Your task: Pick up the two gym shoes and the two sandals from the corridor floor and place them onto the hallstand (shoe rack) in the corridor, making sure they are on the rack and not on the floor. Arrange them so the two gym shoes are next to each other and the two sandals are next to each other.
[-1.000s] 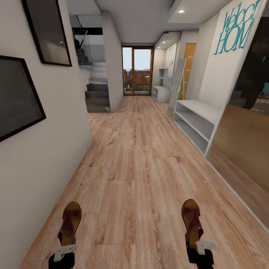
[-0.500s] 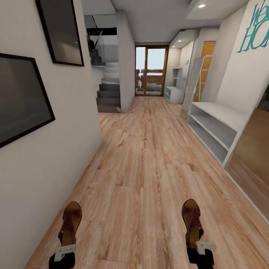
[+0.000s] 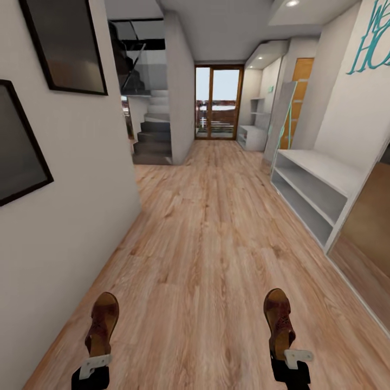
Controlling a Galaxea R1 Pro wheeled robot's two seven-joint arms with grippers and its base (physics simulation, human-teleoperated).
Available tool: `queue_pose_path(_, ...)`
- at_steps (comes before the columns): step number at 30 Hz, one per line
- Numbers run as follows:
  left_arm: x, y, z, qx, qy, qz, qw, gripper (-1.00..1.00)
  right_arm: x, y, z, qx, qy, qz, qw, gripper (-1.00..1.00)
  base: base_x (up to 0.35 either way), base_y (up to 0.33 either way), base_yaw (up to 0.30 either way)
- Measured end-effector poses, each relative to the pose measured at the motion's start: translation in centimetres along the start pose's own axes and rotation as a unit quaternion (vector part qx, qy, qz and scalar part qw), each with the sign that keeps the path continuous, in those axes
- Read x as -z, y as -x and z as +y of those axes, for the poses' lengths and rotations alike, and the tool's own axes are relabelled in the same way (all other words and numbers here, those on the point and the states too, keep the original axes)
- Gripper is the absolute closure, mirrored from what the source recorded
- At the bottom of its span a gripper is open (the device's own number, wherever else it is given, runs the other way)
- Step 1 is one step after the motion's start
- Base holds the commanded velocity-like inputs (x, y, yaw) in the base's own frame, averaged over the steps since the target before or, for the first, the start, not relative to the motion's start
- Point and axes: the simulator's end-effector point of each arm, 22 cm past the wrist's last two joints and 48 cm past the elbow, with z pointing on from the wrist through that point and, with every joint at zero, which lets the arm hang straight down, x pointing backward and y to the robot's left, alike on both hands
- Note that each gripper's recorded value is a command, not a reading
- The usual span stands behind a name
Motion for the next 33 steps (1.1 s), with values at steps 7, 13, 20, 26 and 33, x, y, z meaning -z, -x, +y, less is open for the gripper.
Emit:
queue_pose_path(7,0.0,0.0,0.2,0.0,0.001,0.0,1.0,1.0,0.0,0.0,0.0,0.001,0.0,0.001,1.0,1.0,0.302,-0.196,0.0)
queue_pose_path(13,0.0,0.0,0.2,0.0,0.001,0.0,1.0,1.0,0.2,-0.7,0.1,0.0,0.0,0.008,1.0,1.0,0.318,-0.124,0.0)
queue_pose_path(20,0.0,0.0,0.3,-0.001,0.001,0.0,1.0,1.0,0.4,-1.3,0.3,0.0,0.002,0.015,0.9999,1.0,0.336,-0.021,0.0)
queue_pose_path(26,0.0,0.0,0.3,-0.001,0.002,0.0,1.0,1.0,1.1,-3.4,1.2,-0.002,0.008,0.039,0.9992,1.0,0.34,-0.003,0.0)
queue_pose_path(33,0.0,0.0,0.3,-0.001,0.002,0.0,1.0,1.0,1.8,-5.3,1.6,-0.002,0.012,0.061,0.9981,1.0,0.34,0.0,0.0)
